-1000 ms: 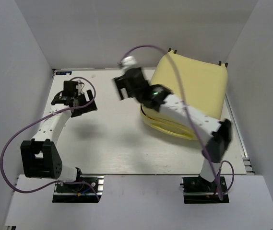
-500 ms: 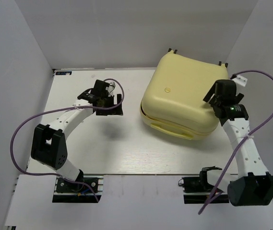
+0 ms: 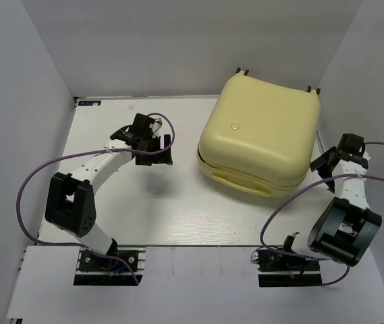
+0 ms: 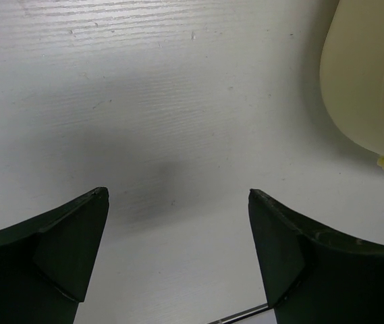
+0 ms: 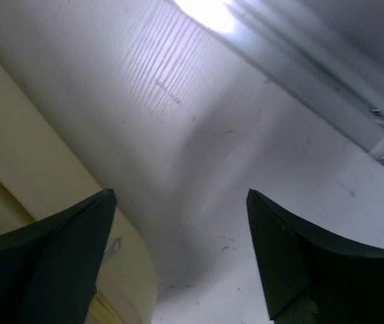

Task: Pack the luggage

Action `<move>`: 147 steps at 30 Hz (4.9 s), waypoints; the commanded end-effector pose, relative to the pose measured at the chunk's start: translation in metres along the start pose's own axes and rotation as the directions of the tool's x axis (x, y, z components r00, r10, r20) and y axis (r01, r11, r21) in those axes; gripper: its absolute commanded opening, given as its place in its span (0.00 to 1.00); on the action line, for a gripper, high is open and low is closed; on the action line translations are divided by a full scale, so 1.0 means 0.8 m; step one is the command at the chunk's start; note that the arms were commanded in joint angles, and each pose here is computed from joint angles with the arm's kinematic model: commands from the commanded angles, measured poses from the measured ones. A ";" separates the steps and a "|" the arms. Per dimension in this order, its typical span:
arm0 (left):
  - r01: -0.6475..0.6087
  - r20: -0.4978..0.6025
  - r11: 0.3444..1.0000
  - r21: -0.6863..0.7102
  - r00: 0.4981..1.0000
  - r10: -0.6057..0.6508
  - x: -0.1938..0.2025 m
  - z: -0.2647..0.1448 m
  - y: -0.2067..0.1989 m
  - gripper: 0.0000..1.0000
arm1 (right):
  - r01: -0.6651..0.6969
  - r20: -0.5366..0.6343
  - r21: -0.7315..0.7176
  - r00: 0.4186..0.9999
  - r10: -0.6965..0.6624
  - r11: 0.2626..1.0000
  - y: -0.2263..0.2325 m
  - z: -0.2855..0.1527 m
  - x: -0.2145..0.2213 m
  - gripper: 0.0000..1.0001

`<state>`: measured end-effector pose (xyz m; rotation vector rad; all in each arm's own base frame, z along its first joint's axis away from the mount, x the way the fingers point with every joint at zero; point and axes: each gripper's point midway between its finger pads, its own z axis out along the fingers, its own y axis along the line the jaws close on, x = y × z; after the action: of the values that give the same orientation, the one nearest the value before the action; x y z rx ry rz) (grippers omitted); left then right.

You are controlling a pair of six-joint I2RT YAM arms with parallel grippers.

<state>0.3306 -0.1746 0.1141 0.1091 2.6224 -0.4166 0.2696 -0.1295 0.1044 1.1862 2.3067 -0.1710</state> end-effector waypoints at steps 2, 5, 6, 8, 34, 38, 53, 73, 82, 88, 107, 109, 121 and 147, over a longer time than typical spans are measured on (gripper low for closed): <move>0.031 0.024 0.999 -0.020 0.999 -0.030 -0.024 -0.001 0.005 0.94 | 0.012 -0.138 -0.272 0.989 -0.051 0.962 0.056 0.011 0.037 0.77; 0.075 0.037 0.997 -0.037 0.997 -0.073 -0.043 -0.009 0.015 0.98 | 0.087 -0.054 -0.459 0.991 -0.126 0.884 0.093 -0.003 0.049 0.78; 0.091 0.045 0.995 -0.037 0.995 -0.090 -0.050 -0.012 0.015 0.98 | 0.138 -0.032 -0.480 0.984 -0.174 0.866 0.096 -0.001 0.063 0.78; 0.129 0.062 0.989 -0.073 0.990 -0.125 -0.056 -0.019 0.034 0.99 | 0.228 0.040 -0.530 0.969 -0.244 0.817 0.112 -0.018 0.070 0.78; 0.306 0.233 0.912 -0.272 0.941 -0.247 -0.023 -0.121 0.102 0.99 | 0.765 0.464 -0.610 0.556 -0.690 0.207 0.282 -0.176 0.294 0.80; 0.122 0.176 0.971 -0.206 0.981 -0.086 -0.013 -0.097 0.058 0.99 | 0.789 0.447 -0.458 0.603 -0.661 0.409 0.246 -0.154 0.235 0.82; 0.352 0.265 0.915 -0.198 0.918 -0.296 -0.045 -0.052 0.092 0.92 | 0.738 0.479 -0.454 0.675 -0.561 0.500 0.221 -0.121 0.158 0.72; 0.413 0.236 0.879 0.241 0.853 -0.465 -0.241 0.113 0.094 0.85 | 0.748 0.615 -0.482 0.660 -0.431 0.457 0.285 -0.103 0.148 0.54; 0.340 0.173 0.929 0.148 0.916 -0.362 -0.167 0.162 0.074 0.56 | 0.698 0.619 -0.526 0.706 -0.345 0.486 0.298 -0.103 0.143 0.53; 0.336 0.161 0.940 0.056 0.926 -0.340 -0.159 0.171 0.074 0.01 | 0.696 0.638 -0.536 0.704 -0.311 0.478 0.313 -0.101 0.141 0.58; 0.294 0.160 0.947 -0.132 0.949 -0.272 -0.142 0.151 0.120 0.00 | 0.583 0.728 -0.436 0.676 -0.112 0.686 0.298 -0.076 0.085 0.00; 0.301 0.147 0.942 -0.152 0.949 -0.279 -0.136 0.150 0.130 0.00 | 0.547 0.746 -0.376 0.657 -0.106 0.748 0.283 -0.067 0.070 0.00; 0.403 0.116 0.870 -0.284 0.915 -0.386 -0.126 0.136 0.227 0.00 | 0.363 0.718 -0.350 0.696 -0.002 0.864 0.246 -0.015 0.011 0.00; 0.434 0.104 0.828 -0.355 0.899 -0.426 -0.141 0.120 0.277 0.00 | 0.503 0.609 -0.739 0.783 0.125 0.449 0.316 0.011 -0.071 0.00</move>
<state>0.5189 -0.1271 0.0620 -0.3743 2.5847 -0.5386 0.4502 0.0357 0.1018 0.1103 1.7137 0.5661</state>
